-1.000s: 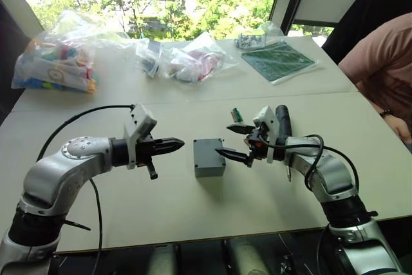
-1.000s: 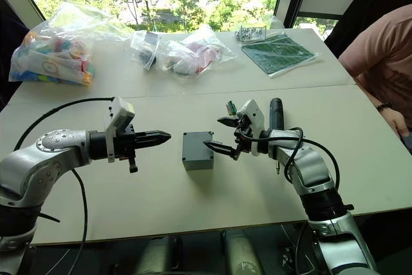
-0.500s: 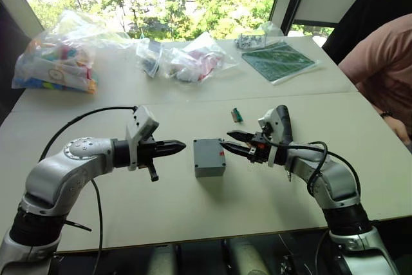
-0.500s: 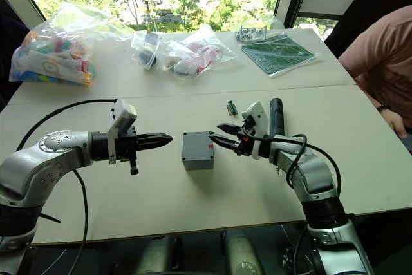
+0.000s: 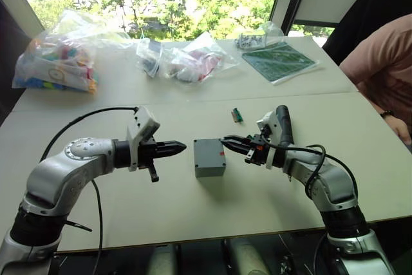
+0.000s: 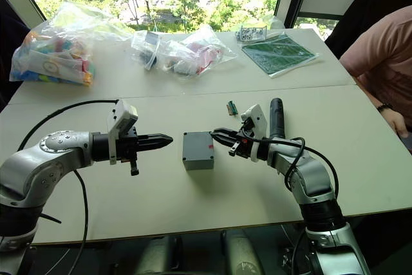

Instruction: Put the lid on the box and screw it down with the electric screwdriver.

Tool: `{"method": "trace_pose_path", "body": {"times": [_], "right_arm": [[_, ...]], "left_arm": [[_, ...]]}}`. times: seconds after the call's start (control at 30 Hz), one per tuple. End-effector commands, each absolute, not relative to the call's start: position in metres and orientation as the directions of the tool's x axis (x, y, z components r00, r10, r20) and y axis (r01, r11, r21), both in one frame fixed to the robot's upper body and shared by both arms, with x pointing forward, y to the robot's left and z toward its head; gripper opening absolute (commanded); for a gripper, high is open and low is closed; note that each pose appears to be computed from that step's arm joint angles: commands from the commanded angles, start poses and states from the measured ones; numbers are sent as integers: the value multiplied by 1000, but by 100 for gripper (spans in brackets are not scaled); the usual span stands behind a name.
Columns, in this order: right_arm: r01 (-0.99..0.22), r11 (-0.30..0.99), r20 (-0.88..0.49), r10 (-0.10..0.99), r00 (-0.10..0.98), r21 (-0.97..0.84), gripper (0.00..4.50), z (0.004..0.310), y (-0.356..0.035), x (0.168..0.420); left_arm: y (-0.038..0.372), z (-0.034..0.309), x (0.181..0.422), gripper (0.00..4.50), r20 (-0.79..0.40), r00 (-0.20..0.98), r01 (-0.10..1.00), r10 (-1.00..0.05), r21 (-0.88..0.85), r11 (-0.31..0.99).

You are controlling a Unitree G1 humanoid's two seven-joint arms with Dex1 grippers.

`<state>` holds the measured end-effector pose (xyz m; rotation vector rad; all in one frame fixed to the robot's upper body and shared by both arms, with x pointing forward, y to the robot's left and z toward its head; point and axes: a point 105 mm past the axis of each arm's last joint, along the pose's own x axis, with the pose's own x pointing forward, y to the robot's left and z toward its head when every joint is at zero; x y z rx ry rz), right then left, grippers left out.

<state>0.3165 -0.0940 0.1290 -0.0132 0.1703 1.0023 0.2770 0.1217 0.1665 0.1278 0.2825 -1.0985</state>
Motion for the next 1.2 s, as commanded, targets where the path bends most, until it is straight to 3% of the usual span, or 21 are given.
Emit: {"method": "trace_pose_path", "body": {"times": [0.03,1.2], "right_arm": [[-854,519,-105,852,513,43,4,141,-89,312],[-895,415,-250,860,445,-164,4,155,-88,316]], "left_arm": [[122,174,277,0,-277,428,895,-860,-2,446],[117,170,276,0,-262,431,893,-864,-11,449]]}}
